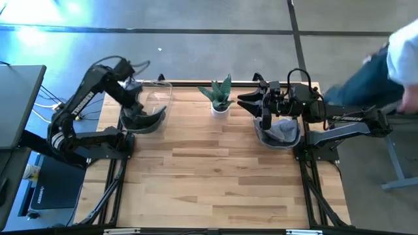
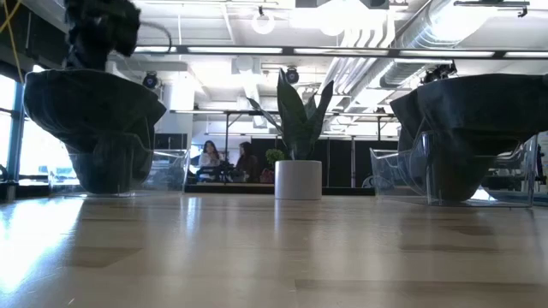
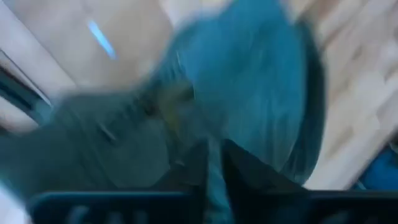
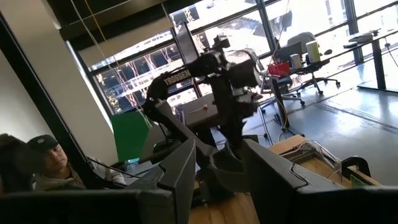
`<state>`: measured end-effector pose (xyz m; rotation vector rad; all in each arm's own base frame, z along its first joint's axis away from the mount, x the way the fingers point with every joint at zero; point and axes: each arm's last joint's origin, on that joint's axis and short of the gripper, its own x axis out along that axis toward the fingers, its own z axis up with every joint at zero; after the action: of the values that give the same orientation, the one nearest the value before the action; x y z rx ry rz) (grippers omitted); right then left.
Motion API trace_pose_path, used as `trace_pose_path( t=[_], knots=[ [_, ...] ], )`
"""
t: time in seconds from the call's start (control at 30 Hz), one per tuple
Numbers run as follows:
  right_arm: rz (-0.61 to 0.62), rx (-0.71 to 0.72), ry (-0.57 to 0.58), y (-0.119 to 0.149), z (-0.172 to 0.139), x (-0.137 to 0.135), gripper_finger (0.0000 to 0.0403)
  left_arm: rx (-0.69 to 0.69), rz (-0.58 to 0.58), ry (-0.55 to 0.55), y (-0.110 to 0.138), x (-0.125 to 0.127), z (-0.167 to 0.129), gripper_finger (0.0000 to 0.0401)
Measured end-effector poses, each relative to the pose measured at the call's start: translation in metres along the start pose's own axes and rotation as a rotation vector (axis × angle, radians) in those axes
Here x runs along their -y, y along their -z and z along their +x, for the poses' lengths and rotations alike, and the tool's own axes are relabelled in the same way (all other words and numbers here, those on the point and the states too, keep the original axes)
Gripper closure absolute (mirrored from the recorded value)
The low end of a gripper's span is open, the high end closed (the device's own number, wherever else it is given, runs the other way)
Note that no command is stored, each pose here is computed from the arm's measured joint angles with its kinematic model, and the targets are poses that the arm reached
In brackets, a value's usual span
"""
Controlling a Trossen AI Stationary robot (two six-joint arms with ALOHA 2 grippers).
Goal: Pick & Place hat
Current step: Adjust the caps in the left bin
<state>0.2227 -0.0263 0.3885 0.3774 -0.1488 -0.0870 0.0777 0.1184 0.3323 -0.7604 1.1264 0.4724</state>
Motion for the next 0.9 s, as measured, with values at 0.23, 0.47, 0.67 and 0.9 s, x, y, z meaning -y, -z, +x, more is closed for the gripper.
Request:
trace_pose_path(
  t=[0.23, 0.47, 0.67, 0.9],
  knots=[
    [0.017, -0.02, -0.006, 0.002, 0.0, 0.0, 0.0275, -0.117, -0.017, 0.3, 0.025, 0.002, 0.039, 0.0379],
    [0.008, -0.031, -0.016, 0.002, 0.0, 0.0, 0.0275, -0.21, 0.0, 0.206, 0.029, 0.007, 0.054, 0.0399],
    [-0.004, -0.031, -0.015, 0.002, 0.0, 0.0, 0.0275, -0.11, 0.046, 0.179, 0.018, 0.017, 0.023, 0.0396],
    [-0.002, -0.03, -0.016, 0.002, 0.0, 0.0, 0.0275, 0.085, 0.116, 0.13, 0.005, 0.031, -0.022, 0.0396]
  ],
)
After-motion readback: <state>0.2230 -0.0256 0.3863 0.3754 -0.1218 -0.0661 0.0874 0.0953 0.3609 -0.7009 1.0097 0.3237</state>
